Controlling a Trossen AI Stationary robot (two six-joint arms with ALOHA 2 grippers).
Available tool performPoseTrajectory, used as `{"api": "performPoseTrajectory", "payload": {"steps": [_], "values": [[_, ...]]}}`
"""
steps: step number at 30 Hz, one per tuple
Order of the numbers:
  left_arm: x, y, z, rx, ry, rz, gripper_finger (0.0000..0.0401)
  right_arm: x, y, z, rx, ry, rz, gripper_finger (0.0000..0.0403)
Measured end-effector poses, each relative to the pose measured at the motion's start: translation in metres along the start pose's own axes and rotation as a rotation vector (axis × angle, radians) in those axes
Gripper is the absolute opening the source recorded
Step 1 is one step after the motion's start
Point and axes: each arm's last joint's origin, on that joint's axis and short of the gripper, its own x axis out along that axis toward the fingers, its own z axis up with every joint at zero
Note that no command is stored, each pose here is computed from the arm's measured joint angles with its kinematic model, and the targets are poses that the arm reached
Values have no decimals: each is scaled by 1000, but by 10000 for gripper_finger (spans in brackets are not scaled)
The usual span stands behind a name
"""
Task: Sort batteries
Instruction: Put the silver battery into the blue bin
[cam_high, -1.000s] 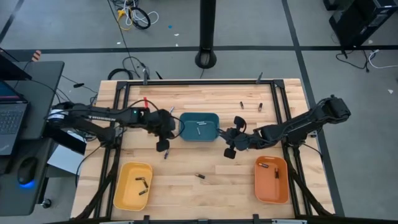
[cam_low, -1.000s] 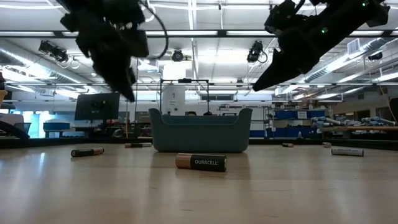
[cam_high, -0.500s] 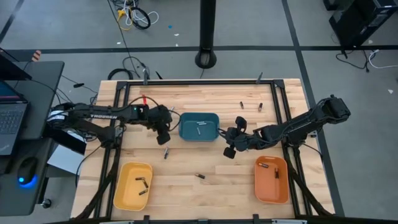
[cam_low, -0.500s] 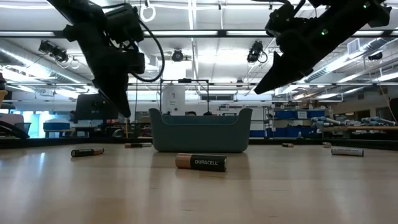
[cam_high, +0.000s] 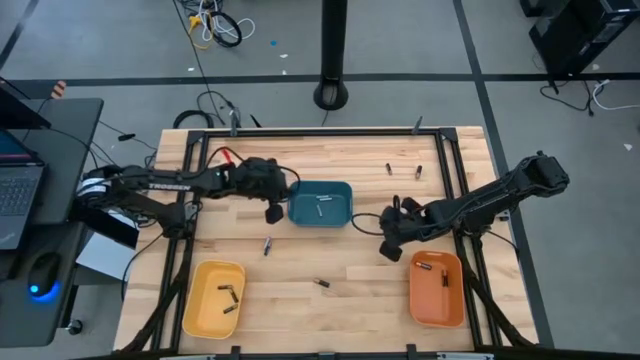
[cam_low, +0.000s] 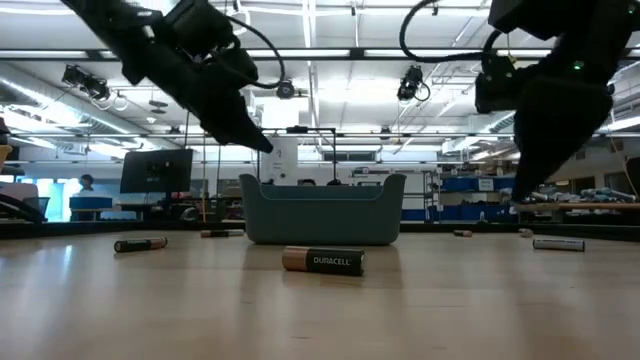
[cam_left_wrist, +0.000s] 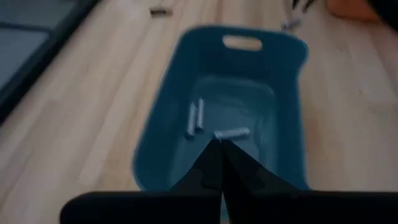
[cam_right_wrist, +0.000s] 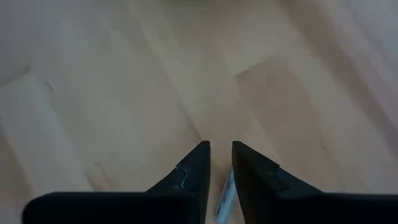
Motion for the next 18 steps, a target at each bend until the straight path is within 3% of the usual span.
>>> {"api": "performPoseTrajectory", "payload": {"steps": [6,11,13,18], "values": [[0,0,-12,69,-222,-131,5,1,-2,0,26,37,23,119],[-1,-3,-22,59,-148,-213,5,1,2,5,37,-2,63,145],[-2,-1,-23,46,-65,-164,5,1,2,5,37,-4,66,150],[-5,20,-14,12,62,105,5,1,2,6,26,-38,35,150]]}}
